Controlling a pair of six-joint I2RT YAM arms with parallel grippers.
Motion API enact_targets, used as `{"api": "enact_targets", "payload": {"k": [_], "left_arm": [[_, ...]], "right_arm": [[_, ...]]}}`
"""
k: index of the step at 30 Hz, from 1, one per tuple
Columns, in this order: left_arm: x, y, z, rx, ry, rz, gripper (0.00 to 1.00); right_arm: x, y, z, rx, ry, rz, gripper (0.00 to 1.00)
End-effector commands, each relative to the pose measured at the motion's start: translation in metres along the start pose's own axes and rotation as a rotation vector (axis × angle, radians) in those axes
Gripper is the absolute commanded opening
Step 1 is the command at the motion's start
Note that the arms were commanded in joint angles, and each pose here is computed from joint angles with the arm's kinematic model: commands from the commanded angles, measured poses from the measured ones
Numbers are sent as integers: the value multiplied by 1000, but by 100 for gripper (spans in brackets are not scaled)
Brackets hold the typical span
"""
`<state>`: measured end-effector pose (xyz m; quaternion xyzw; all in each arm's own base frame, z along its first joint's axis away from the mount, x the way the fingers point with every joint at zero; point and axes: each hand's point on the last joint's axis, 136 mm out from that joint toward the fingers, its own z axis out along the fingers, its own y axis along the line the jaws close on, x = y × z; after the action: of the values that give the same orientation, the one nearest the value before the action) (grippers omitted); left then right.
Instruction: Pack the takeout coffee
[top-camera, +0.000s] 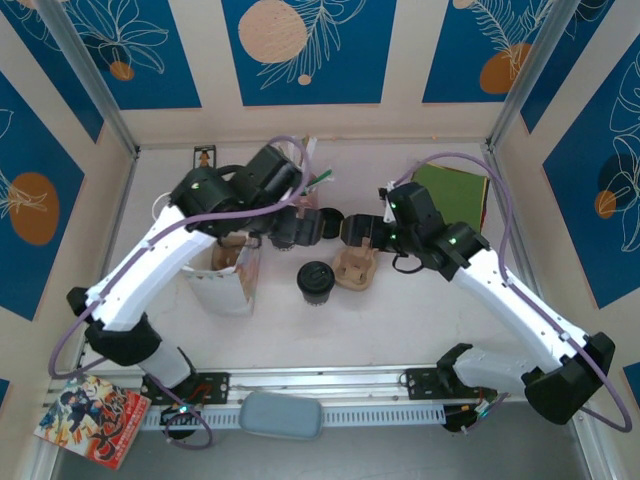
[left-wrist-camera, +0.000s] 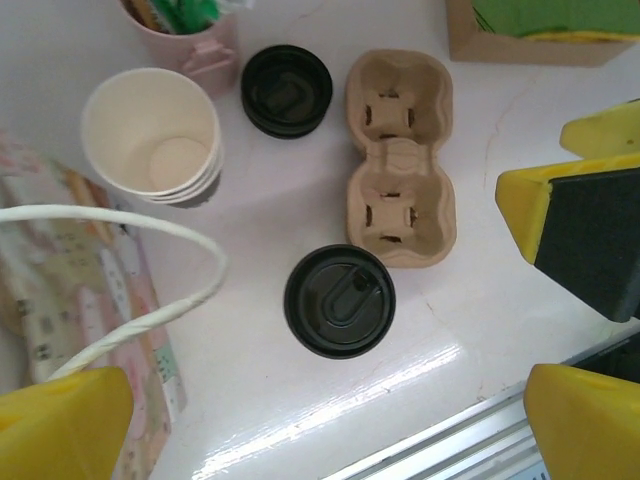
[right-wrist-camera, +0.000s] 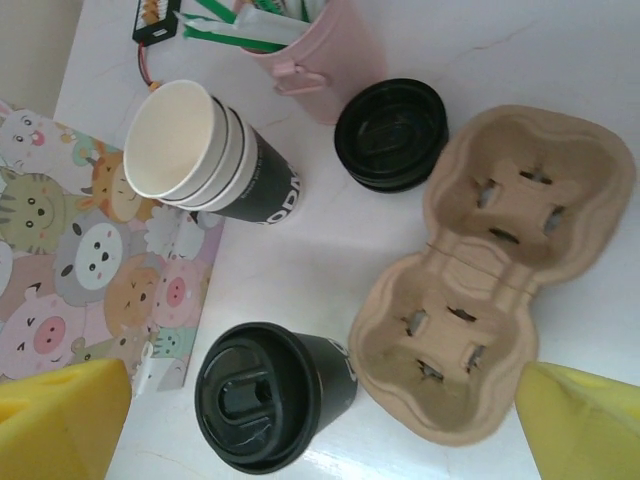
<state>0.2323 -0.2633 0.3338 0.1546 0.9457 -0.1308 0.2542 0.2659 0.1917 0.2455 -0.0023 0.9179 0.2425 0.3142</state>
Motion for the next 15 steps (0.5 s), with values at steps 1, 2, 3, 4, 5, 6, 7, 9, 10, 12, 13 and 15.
{"api": "enact_targets", "payload": {"k": [1, 2, 3, 4, 5, 6, 7, 9, 10, 12, 13, 15], "left_arm": [[-4, -14, 10, -36, -4, 17, 100], [-3, -17, 13, -58, 3, 32, 100], [-3, -18, 15, -76, 5, 45, 100], [-3, -20, 18, -95, 8, 68, 100], [-2, -22, 21, -112, 12, 84, 100], [-2, -24, 24, -121, 17, 96, 100], [-2, -25, 27, -127, 24, 103, 100], [0, -29, 33, -125, 38, 111, 100], [0, -31, 36, -121, 42, 111, 100], [1, -33, 43, -122, 48, 109, 100], [2, -33, 47, -131, 54, 108, 100], [4, -35, 53, -133, 69, 110, 100]], "right_arm": [[10, -21, -9, 49, 7, 50, 99], [11, -24, -12, 50, 6, 57, 99], [13, -27, -13, 54, 9, 63, 99], [15, -30, -15, 58, 9, 71, 99], [17, -34, -16, 62, 10, 78, 99], [18, -37, -18, 67, 10, 86, 99], [20, -40, -19, 68, 12, 92, 99], [20, -41, -21, 60, 8, 99, 99], [21, -43, -22, 60, 8, 102, 99], [21, -45, -23, 60, 6, 108, 99], [21, -45, -24, 60, 4, 107, 99], [21, -46, -25, 57, 0, 105, 99]]}}
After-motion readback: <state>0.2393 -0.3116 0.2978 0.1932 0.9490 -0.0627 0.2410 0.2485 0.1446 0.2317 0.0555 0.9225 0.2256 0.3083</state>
